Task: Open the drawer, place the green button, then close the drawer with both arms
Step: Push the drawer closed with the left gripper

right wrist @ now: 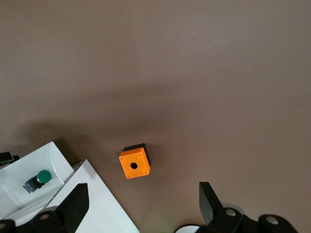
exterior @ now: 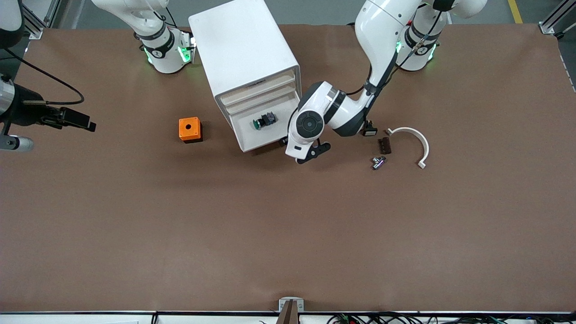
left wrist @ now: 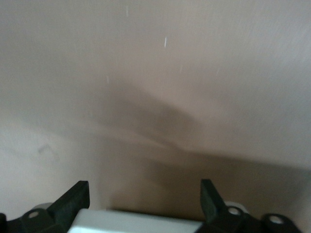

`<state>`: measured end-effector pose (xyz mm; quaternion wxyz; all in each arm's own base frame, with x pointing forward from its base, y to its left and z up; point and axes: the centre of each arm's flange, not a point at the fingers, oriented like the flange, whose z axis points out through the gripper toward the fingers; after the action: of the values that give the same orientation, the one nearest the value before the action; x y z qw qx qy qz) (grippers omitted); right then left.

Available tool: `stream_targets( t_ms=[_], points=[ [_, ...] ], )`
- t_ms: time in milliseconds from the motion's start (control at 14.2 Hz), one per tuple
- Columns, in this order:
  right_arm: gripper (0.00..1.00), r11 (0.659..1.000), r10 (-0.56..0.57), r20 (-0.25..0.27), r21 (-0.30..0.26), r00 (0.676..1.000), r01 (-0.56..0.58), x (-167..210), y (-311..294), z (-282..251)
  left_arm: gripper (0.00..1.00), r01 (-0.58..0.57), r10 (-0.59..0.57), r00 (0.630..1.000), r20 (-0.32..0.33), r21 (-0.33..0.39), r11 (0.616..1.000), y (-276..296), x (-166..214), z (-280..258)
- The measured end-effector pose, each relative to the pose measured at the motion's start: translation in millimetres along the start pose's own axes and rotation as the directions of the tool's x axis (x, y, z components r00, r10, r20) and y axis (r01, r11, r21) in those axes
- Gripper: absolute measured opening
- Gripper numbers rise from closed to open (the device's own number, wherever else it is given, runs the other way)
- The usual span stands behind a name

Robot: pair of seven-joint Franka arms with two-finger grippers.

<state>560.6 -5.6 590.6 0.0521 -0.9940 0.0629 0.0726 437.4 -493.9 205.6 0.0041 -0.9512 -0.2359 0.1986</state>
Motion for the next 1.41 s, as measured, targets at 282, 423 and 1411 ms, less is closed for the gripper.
stream_targets(
  t_ms=[282,423,1411],
  points=[
    [1.0,0.999,-0.007,-0.033,-0.05,0.999,0.005,-6,4,-12,1.0,-0.015,0.013,0.999,0.029,0.046,0.999,2,-37,23],
    [1.0,0.999,-0.007,-0.039,-0.053,0.999,0.005,-8,5,-16,1.0,-0.013,0.01,0.999,0.038,0.066,0.998,3,-53,31],
    [1.0,0.997,0.015,-0.077,-0.07,0.997,-0.021,-11,19,-40,1.0,-0.032,0.03,0.999,0.02,0.112,0.993,6,-91,49]
  ],
)
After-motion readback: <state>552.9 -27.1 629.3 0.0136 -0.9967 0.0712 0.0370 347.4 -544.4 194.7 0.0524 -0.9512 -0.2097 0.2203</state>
